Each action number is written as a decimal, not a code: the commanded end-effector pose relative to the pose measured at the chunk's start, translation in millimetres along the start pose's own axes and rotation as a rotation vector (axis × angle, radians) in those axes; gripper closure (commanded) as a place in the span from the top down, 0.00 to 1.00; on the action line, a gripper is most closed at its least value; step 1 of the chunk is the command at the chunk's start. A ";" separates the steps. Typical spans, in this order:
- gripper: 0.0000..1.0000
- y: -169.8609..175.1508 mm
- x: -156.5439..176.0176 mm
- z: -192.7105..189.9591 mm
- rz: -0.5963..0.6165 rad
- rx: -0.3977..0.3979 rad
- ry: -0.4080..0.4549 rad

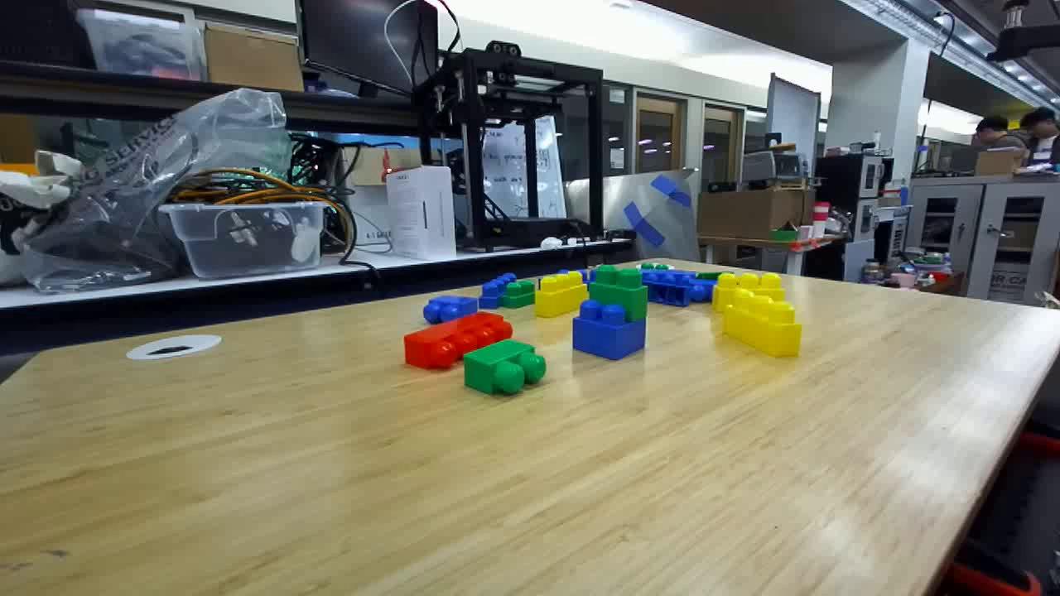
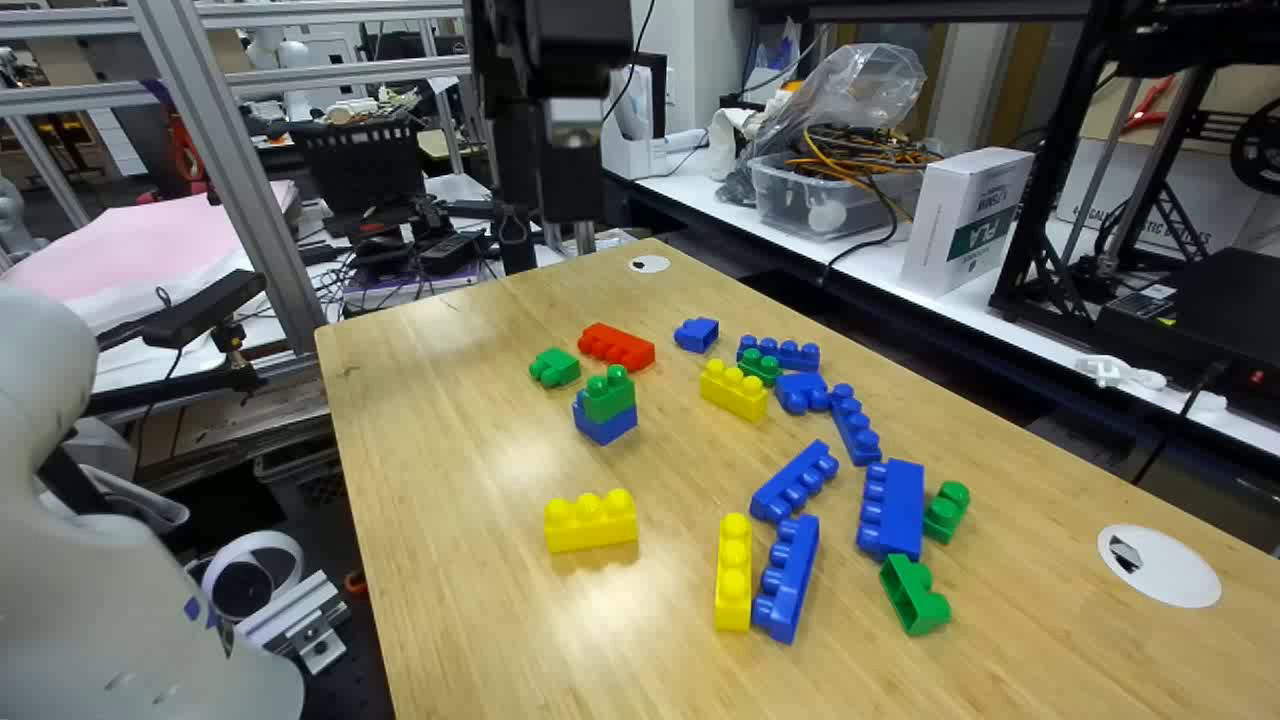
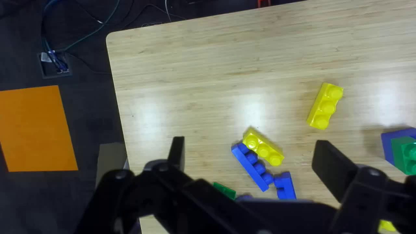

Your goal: Stack the two yellow blocks at the front of the table together

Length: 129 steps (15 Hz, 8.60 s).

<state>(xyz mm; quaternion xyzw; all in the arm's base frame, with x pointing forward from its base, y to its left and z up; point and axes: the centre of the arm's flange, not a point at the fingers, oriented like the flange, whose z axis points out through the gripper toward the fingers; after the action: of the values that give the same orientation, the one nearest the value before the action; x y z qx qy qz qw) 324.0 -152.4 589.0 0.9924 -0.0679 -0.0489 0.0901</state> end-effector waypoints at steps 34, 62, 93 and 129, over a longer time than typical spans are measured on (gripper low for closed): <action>1.00 -2.5 28.1 24.8 -0.066 0.021 0.032; 1.00 -32.6 104.2 151.8 -0.453 -0.031 0.043; 1.00 -82.5 149.7 298.1 -0.813 0.035 0.084; 0.33 -101.7 172.1 348.0 -1.043 0.010 0.036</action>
<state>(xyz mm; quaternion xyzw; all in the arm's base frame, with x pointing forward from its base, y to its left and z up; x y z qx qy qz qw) 464.1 -133.2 218.4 0.8987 0.4295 -0.0730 0.0506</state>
